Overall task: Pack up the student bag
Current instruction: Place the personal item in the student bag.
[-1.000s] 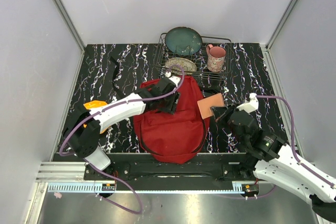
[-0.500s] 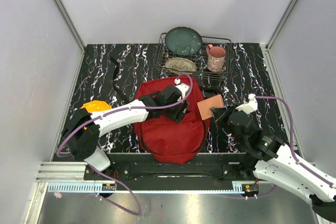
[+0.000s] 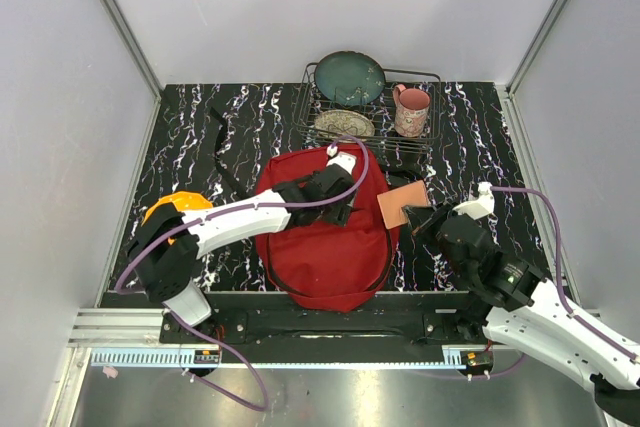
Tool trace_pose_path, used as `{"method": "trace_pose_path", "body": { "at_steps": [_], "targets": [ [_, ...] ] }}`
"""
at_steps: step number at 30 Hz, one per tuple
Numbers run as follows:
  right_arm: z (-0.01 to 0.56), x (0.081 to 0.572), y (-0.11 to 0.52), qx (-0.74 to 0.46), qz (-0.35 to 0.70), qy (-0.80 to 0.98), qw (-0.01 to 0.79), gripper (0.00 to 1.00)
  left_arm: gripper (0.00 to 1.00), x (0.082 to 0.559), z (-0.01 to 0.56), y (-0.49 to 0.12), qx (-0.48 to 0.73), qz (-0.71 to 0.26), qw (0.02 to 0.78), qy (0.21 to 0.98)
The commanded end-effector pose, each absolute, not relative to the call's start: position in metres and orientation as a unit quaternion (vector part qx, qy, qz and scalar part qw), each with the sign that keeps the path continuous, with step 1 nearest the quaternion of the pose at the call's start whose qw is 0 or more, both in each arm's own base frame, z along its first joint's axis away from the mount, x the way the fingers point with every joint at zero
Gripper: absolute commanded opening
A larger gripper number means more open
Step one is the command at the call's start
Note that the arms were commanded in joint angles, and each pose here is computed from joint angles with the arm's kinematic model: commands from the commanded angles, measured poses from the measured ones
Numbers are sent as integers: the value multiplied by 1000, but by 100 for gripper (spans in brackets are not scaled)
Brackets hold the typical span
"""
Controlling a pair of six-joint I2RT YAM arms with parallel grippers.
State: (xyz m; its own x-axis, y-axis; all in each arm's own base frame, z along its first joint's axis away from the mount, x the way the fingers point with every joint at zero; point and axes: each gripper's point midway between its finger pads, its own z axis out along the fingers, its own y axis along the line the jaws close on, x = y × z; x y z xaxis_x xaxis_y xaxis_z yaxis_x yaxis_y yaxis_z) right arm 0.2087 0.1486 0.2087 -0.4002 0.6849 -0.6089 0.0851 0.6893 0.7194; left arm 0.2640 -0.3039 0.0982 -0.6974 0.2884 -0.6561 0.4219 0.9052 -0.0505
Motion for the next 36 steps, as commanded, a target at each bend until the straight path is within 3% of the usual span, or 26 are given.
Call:
{"method": "trace_pose_path", "body": {
  "at_steps": [1,6,9,12,17,24,28,32,35,36],
  "targets": [
    [217,212,147,262,318,763,498,7,63,273,74,-271,157,-13,330,931],
    [216,211,147,263,317,764,497,8,55,274,69,-263,158,5,332,930],
    [216,211,146,264,317,763,497,9,39,273,70,-257,152,10,338,929],
    [215,211,147,264,317,764,496,9,32,272,74,-254,150,10,343,927],
    [215,211,148,263,316,766,494,9,31,270,81,-247,149,17,345,927],
    [212,211,149,266,319,766,491,9,43,264,89,-238,148,18,348,926],
    [213,211,150,265,322,766,489,9,44,263,90,-234,152,21,350,924],
    [215,212,152,262,323,767,489,9,39,262,86,-230,154,27,345,926],
    [216,212,154,261,325,766,489,9,29,261,87,-227,151,28,345,926],
    [216,213,155,261,325,767,488,9,22,261,88,-227,150,26,346,926]
  ]
}}
